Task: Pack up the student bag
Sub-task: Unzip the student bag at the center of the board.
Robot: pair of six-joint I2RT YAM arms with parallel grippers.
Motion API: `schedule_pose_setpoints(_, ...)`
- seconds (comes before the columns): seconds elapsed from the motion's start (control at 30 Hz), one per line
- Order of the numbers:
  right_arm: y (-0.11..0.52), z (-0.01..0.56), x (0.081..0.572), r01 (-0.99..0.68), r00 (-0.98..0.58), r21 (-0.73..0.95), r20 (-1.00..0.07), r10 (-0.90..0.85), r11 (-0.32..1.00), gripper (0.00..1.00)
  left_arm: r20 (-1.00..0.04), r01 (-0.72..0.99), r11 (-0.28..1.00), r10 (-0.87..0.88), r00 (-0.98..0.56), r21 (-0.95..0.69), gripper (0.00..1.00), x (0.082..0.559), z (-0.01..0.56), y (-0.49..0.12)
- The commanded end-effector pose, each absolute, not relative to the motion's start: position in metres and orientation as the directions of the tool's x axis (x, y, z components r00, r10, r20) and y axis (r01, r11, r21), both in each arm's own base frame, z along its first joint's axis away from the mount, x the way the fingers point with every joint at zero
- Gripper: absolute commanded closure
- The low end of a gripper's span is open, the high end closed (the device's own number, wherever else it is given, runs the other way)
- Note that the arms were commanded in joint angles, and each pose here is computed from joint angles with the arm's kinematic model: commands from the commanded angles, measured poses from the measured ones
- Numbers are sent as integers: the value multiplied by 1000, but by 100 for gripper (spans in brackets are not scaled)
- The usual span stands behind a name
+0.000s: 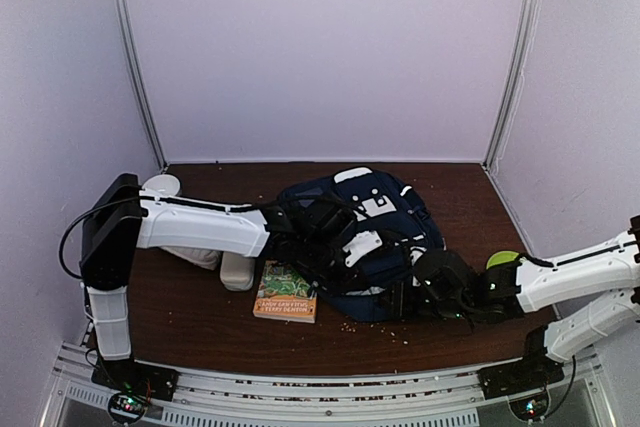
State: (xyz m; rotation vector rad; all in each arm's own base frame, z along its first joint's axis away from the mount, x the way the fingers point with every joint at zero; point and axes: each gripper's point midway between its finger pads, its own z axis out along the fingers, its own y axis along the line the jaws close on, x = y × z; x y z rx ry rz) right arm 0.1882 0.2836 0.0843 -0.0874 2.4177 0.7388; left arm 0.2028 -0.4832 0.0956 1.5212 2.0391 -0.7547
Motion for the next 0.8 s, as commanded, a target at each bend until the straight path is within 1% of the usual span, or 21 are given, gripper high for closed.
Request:
schedule_pose_setpoints(0.0, 239, 82, 195, -124, -775, 371, -615, 144, 920, 70, -728, 966, 219, 639, -248, -137, 100, 204, 119, -490)
schedule_pose_setpoints(0.17, 207, 88, 189, -92, -751, 335, -641, 155, 938, 67, -728, 965, 228, 640, -247, -126, 100, 206, 116, -489)
schedule_pose_setpoints(0.27, 200, 95, 188, -92, -741, 335, -652, 160, 938, 66, -730, 965, 231, 638, -247, -124, 100, 207, 117, -489)
schedule_pose_setpoints(0.4, 235, 116, 184, -244, -736, 444, -663, 133, 862, 60, -730, 964, 232, 637, -249, -127, 100, 208, 117, -491)
schedule_pose_setpoints(0.57, 263, 128, 185, -341, -728, 456, -682, 77, 822, 60, -730, 963, 235, 635, -254, -130, 100, 208, 118, -492)
schedule_pose_setpoints(0.63, 273, 126, 185, -355, -740, 465, -670, 60, 811, 60, -729, 963, 237, 635, -256, -131, 100, 209, 118, -492)
schedule_pose_setpoints(0.77, 283, 111, 186, -332, -765, 493, -639, 76, 804, 61, -731, 961, 241, 632, -260, -134, 100, 209, 120, -492)
